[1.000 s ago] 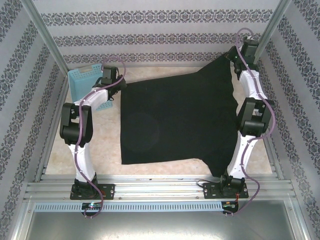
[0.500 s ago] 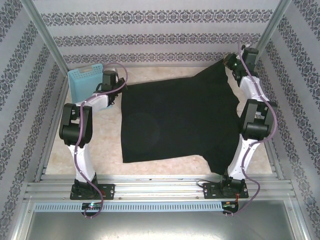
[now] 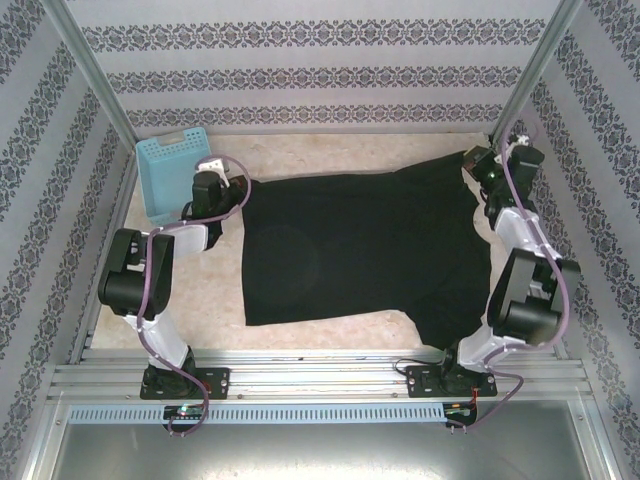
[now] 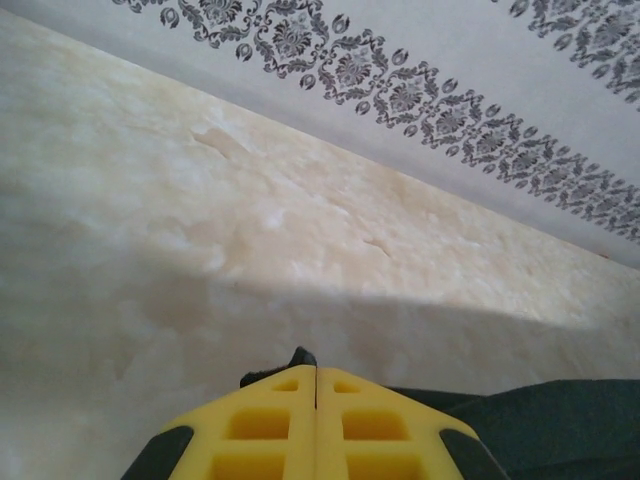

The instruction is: Fold the inside-out t-shirt

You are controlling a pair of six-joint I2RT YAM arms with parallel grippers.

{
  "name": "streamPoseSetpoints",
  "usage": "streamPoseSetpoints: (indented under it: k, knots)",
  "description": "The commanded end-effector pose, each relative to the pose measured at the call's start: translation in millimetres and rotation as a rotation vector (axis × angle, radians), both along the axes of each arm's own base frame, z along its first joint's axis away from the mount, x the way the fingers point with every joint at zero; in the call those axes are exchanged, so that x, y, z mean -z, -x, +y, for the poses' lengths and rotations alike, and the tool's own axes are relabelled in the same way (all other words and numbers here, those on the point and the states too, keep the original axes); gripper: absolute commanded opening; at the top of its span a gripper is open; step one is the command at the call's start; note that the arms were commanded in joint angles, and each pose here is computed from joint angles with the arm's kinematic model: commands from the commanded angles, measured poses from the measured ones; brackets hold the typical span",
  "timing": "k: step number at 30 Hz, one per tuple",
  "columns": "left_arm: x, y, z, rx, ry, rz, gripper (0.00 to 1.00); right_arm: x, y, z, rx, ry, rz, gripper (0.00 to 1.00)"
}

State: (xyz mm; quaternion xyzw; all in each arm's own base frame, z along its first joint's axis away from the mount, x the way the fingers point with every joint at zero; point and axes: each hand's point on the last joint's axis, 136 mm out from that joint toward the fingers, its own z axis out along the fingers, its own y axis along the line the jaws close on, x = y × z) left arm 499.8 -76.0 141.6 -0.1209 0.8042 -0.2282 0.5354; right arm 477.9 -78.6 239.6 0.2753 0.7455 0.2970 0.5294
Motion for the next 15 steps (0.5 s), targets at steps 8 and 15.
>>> streamPoseSetpoints:
  k: [8, 15]
  knots:
    - [-0.6, 36.8, 4.1, 0.022, 0.039, -0.146, 0.0, 22.8, 92.3, -4.2, 0.108, -0.081, 0.055, 0.0]
    - [31.9, 58.6, -3.1, 0.048, 0.081, -0.086, 0.0, 35.1, 137.2, -19.1, 0.216, -0.095, 0.101, 0.0]
